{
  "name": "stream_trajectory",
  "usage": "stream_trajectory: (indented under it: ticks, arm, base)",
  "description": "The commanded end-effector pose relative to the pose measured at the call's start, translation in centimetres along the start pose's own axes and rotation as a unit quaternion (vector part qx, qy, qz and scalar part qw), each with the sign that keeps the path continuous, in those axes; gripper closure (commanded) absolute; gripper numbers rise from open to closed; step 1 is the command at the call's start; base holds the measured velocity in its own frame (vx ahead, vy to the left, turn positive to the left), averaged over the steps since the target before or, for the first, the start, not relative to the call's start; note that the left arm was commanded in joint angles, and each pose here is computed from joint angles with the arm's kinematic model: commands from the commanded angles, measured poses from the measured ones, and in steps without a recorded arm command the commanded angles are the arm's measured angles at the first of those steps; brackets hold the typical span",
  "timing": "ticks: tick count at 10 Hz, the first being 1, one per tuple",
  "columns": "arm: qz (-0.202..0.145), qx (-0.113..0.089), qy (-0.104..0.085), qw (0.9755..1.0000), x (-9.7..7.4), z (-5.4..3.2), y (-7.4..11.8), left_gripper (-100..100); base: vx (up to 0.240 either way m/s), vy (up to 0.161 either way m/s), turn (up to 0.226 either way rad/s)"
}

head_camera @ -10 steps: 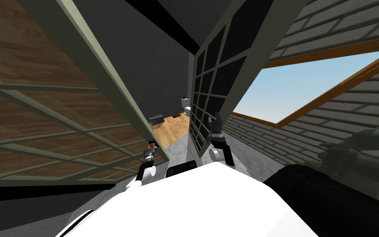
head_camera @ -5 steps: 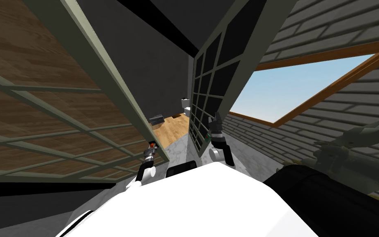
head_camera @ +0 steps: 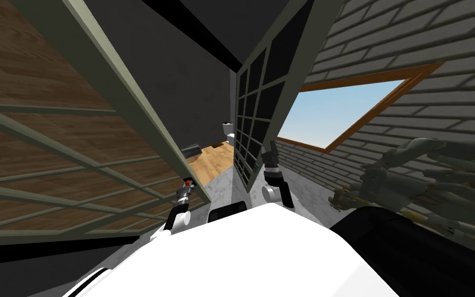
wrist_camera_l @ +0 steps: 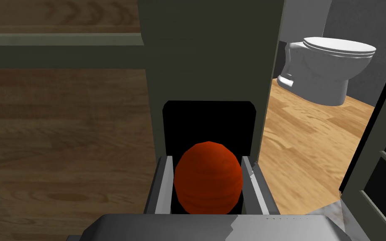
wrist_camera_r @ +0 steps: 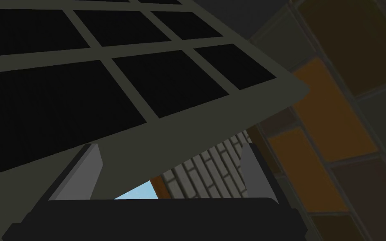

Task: Pull the door open

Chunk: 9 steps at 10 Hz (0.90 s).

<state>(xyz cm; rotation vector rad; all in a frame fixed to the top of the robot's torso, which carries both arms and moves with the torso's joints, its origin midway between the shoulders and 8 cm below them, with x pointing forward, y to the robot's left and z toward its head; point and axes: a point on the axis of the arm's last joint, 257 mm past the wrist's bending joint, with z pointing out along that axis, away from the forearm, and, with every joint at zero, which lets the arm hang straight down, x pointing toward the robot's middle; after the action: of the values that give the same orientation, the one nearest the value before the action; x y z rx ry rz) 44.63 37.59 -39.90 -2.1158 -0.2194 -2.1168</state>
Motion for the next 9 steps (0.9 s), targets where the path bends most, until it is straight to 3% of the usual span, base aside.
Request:
stream_trajectory:
  ticks: [1, 3, 6, 9]
  arm:
    - [0.003, 0.003, 0.002, 1.0, 0.08, -0.41, -1.71, 100]
    - [0.002, -0.004, 0.0, 1.0, 0.1, -0.65, -2.44, 100]
    - [0.0, -0.006, -0.001, 1.0, -0.1, -0.69, -2.12, 100]
    - [0.002, -0.026, 0.0, 0.9997, 0.02, -1.37, -2.18, 100]
  base:
    - [-0.059, -0.009, -0.153]
    - [-0.048, -0.013, -0.161]
    - [-0.007, -0.007, -0.007]
    - [-0.151, -0.004, -0.088]
